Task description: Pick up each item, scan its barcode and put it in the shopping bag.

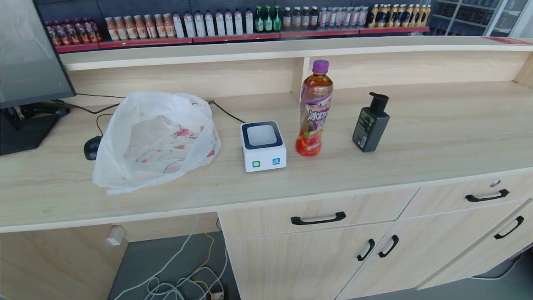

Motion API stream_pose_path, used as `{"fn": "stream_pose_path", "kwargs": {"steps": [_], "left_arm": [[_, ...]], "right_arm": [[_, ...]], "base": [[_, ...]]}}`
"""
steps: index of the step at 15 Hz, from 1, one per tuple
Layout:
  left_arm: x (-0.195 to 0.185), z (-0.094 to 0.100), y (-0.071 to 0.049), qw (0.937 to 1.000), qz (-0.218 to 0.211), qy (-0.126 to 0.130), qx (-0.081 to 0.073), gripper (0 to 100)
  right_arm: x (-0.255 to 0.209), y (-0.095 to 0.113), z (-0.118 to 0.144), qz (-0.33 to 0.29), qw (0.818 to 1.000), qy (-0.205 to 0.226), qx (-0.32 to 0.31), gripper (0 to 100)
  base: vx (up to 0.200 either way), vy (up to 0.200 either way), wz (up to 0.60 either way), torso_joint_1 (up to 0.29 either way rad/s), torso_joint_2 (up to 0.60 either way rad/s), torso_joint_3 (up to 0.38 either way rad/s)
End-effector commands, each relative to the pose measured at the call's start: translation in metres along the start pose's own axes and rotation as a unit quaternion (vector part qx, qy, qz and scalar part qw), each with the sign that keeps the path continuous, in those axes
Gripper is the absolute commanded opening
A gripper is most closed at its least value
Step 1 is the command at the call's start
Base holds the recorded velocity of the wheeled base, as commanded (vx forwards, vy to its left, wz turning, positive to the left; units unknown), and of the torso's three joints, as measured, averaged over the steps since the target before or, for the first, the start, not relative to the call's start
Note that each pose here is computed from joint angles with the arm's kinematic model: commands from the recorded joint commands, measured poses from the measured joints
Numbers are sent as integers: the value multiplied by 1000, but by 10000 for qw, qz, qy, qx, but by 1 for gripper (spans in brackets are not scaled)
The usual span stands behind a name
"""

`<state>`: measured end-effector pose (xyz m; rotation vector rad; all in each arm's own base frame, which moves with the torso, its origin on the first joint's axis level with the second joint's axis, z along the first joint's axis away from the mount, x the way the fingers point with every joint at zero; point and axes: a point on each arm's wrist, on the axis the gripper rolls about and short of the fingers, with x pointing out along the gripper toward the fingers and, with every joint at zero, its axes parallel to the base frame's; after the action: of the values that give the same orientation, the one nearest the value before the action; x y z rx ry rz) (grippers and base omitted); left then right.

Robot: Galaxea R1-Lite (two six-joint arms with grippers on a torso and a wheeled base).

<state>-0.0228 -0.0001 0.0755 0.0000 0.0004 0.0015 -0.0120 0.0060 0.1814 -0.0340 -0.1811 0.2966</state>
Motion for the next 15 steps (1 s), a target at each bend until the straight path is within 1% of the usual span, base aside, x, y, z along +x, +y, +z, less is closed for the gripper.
{"fn": "stream_pose_path", "kwargs": {"steps": [1,2,4,5,6,8,9,12,15], "left_arm": [[0,0,0,10000,0,-2,0,100],[0,0,0,10000,0,-2,0,100],[0,0,0,10000,0,-2,0,100],[0,0,0,10000,0,-2,0,100],[0,0,0,10000,0,-2,0,100],[0,0,0,10000,0,-2,0,100],[0,0,0,10000,0,-2,0,100],[0,0,0,10000,0,-2,0,100],[0,0,0,10000,0,-2,0,100]], "right_arm": [[35,-9,3,172,9989,412,-143,100],[51,-13,6,270,9984,400,-307,100],[69,-16,7,393,9974,467,-370,100],[86,-19,9,406,9966,551,-462,100],[96,-21,12,406,9966,536,-481,100],[108,-23,14,443,9961,613,-464,100],[125,-27,20,334,9960,685,-457,100],[144,-23,26,193,9955,750,-549,100],[170,-14,40,192,9961,664,-557,100]], "base": [[0,0,0,0,0,0],[0,0,0,0,0,0],[0,0,0,0,0,0],[0,0,0,0,0,0],[0,0,0,0,0,0],[0,0,0,0,0,0],[0,0,0,0,0,0],[0,0,0,0,0,0],[0,0,0,0,0,0]]}}
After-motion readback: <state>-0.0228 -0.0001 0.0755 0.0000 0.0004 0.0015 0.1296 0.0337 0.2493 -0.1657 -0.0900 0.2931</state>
